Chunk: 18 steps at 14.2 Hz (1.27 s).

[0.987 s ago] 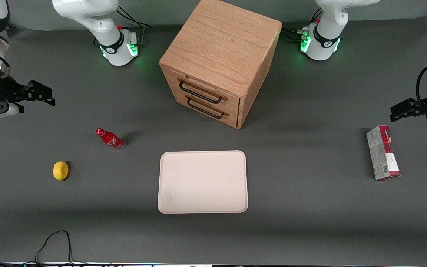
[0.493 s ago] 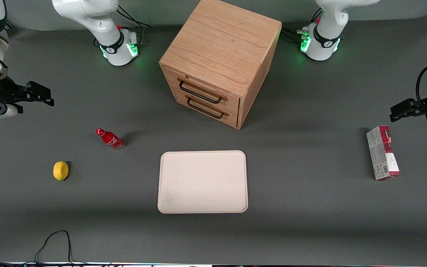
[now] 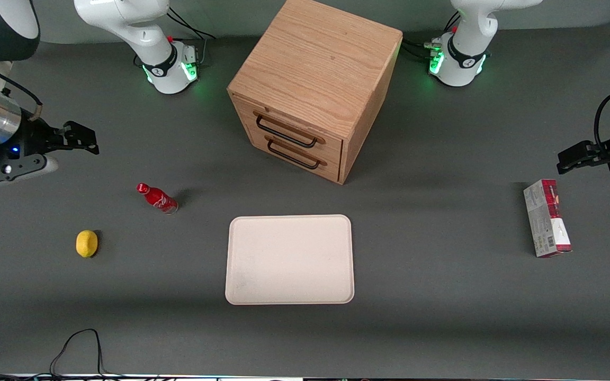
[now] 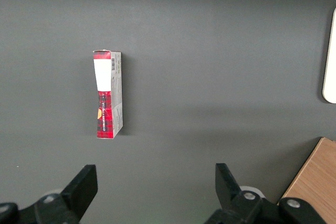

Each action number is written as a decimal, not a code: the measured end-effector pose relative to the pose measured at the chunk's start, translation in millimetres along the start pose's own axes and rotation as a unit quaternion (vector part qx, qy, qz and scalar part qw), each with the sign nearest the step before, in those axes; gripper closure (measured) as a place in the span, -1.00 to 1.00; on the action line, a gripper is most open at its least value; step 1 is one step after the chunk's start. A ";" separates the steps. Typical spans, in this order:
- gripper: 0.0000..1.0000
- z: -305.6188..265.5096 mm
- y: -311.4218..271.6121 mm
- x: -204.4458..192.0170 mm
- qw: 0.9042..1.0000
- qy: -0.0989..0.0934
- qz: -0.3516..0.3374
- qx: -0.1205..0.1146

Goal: Open upper drawer
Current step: 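Move the right gripper toward the upper drawer's black handle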

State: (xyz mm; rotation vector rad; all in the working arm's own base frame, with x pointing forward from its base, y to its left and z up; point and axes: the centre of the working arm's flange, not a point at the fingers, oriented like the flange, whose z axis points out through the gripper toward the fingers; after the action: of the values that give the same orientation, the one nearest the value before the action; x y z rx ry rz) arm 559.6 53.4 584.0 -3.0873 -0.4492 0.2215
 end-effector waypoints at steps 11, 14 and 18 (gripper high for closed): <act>-1.00 42.8 -149.2 46.2 0.982 -0.003 -0.172 0.075; -1.00 53.8 -163.9 54.9 0.974 0.003 -0.196 0.111; -1.00 66.4 -220.9 65.7 0.965 0.027 -0.236 0.111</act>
State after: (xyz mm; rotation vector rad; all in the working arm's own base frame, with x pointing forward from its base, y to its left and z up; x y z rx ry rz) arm 550.1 283.4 516.8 -2.6628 -1.0524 0.1609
